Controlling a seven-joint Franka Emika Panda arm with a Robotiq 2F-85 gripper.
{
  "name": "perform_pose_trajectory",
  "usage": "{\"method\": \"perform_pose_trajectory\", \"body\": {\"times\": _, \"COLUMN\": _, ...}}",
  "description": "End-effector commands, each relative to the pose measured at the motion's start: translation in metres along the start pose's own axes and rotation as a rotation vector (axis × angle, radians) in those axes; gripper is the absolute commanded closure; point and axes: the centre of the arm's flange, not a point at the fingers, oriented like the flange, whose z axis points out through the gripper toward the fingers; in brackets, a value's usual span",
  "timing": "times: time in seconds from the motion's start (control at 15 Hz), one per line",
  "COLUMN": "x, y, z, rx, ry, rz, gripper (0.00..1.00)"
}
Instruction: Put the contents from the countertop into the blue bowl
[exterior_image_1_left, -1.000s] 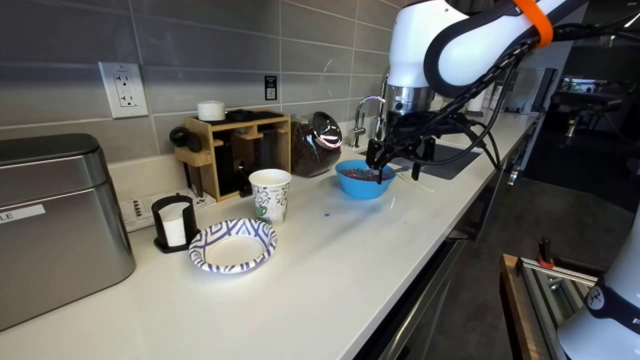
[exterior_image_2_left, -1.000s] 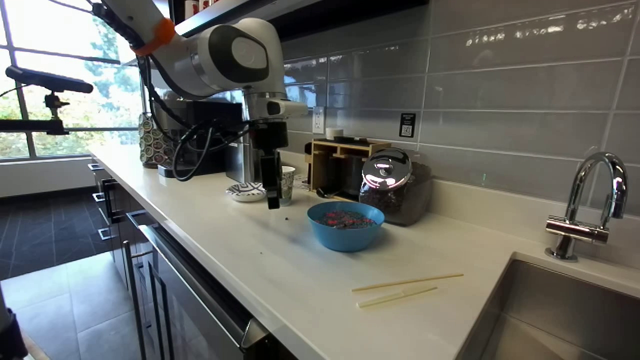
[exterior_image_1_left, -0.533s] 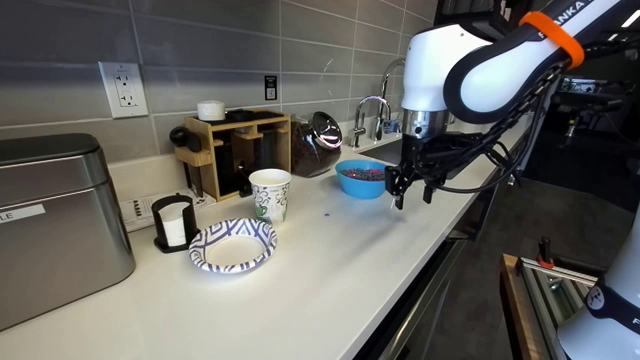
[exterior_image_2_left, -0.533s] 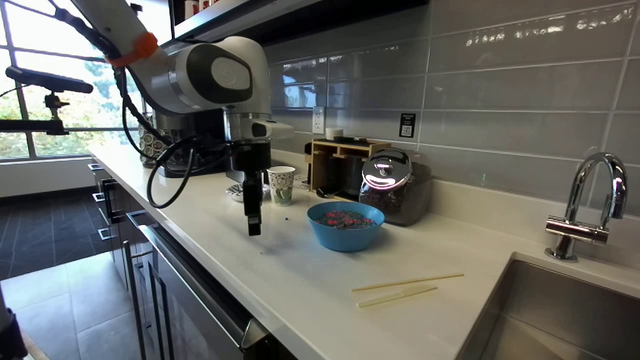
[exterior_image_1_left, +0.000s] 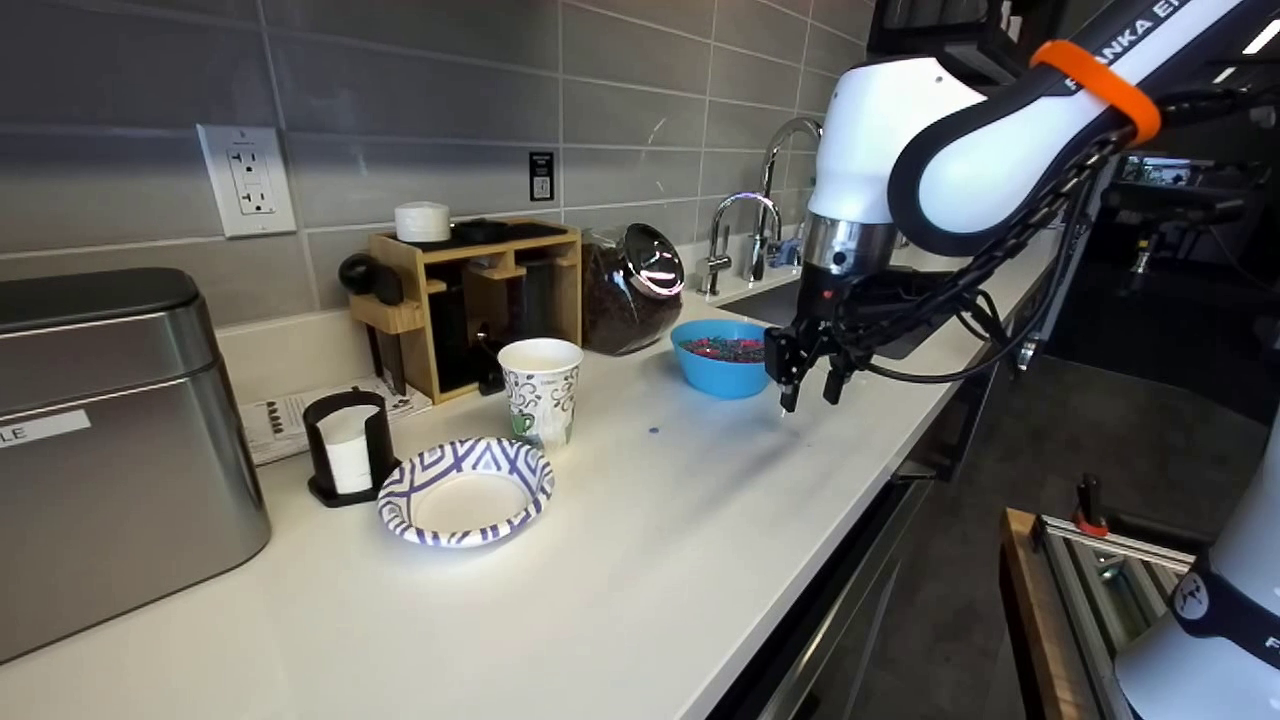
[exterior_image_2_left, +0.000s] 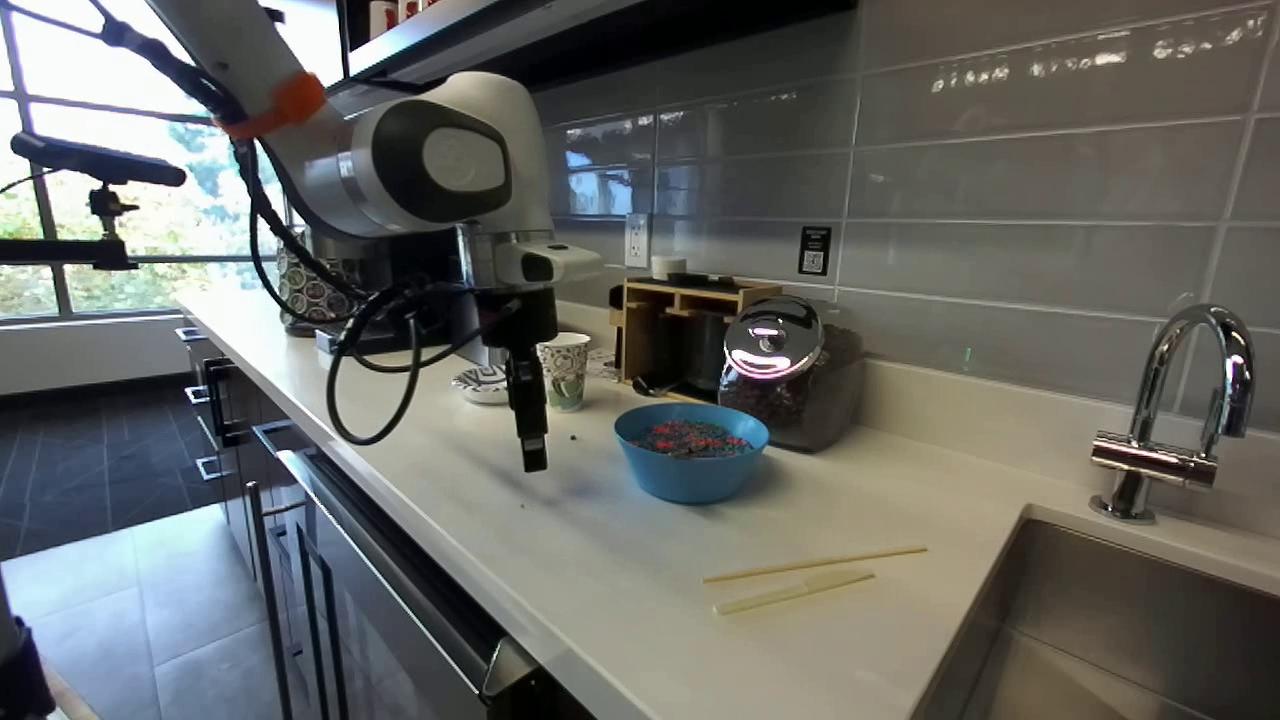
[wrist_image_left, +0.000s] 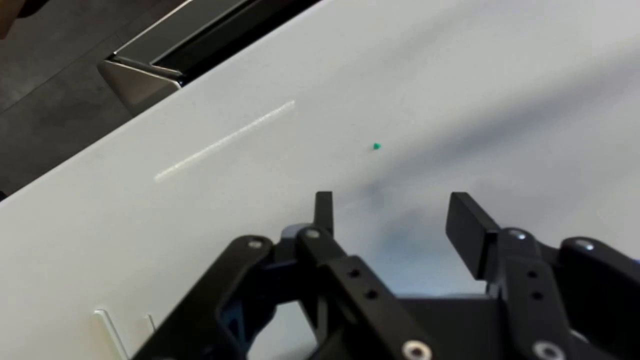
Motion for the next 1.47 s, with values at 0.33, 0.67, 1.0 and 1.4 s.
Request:
{"method": "perform_pose_trajectory", "body": {"times": 0.33, "x": -0.024, "y": 0.023, "z": 0.03, "rx": -0.011, "ry": -0.072, "rz": -0.056, "gripper": 0.49}}
{"method": "perform_pose_trajectory", "body": {"times": 0.67, "x": -0.029, "y": 0.023, "z": 0.043, "rx": -0.032, "ry": -0.105, "rz": -0.082, "gripper": 0.62}}
{"method": "perform_pose_trajectory", "body": {"times": 1.0, "x": -0.033, "y": 0.022, "z": 0.051, "rx": -0.032, "ry": -0.123, "rz": -0.101, "gripper": 0.65}}
{"method": "perform_pose_trajectory", "body": {"times": 1.4, "x": -0.035, "y": 0.02, "z": 0.053, "rx": -0.022, "ry": -0.12, "rz": -0.124, "gripper": 0.73}}
